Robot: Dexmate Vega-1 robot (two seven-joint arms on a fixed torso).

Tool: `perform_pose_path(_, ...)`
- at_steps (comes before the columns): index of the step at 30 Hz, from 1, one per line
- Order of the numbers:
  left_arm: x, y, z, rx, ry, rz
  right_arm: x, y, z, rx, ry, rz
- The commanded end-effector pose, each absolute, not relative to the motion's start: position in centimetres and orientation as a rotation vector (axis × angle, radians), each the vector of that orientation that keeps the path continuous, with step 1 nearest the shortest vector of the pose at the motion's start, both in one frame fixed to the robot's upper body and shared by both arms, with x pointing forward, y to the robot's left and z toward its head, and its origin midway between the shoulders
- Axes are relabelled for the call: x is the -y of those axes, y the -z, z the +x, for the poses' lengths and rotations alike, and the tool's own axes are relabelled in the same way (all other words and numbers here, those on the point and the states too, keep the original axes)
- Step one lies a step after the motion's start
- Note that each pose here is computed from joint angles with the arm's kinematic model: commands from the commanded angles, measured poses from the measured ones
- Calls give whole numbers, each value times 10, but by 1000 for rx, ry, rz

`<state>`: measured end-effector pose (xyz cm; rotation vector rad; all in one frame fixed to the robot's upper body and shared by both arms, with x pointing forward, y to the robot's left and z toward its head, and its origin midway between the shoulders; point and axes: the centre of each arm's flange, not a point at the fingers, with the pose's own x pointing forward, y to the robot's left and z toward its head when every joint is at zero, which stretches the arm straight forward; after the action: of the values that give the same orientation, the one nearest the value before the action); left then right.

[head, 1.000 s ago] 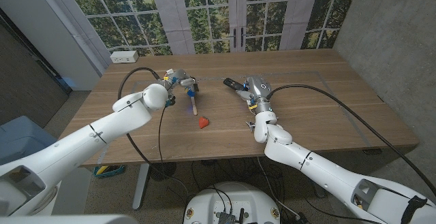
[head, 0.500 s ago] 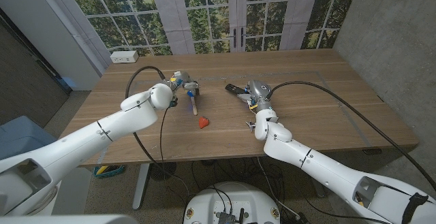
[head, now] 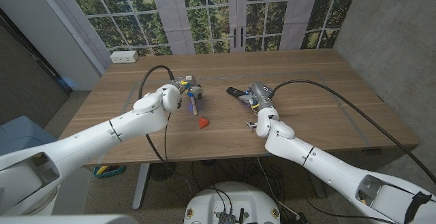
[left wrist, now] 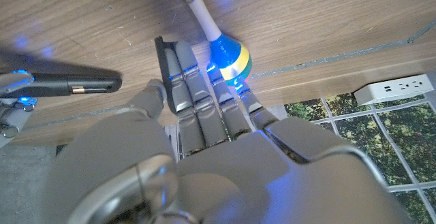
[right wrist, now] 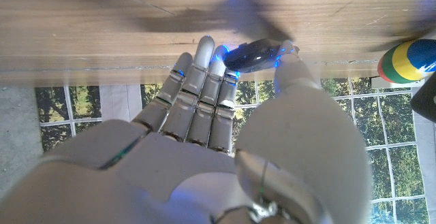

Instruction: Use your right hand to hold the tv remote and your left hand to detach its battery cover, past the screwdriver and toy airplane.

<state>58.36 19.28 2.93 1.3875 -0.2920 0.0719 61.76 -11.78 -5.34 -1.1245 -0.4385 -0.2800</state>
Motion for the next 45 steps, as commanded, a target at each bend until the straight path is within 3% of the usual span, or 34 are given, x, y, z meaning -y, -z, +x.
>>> perform_pose_path(1, -179, -31, 585, 216, -24, 1542, 123, 54, 619, 394, 252, -1105)
perform_pose_path(15, -177, -32, 592, 82, 33, 1563, 124, 53, 623, 324, 225, -1127)
perform_pose_path(23, -180, -35, 589, 91, 5, 1559, 124, 51, 626, 305, 231, -1135)
perform_pose_path(35, -190, -41, 577, 241, -45, 1488, 120, 49, 631, 275, 224, -1166)
perform_pose_path(45, -205, -41, 566, 470, -67, 1329, 119, 48, 633, 241, 186, -1211)
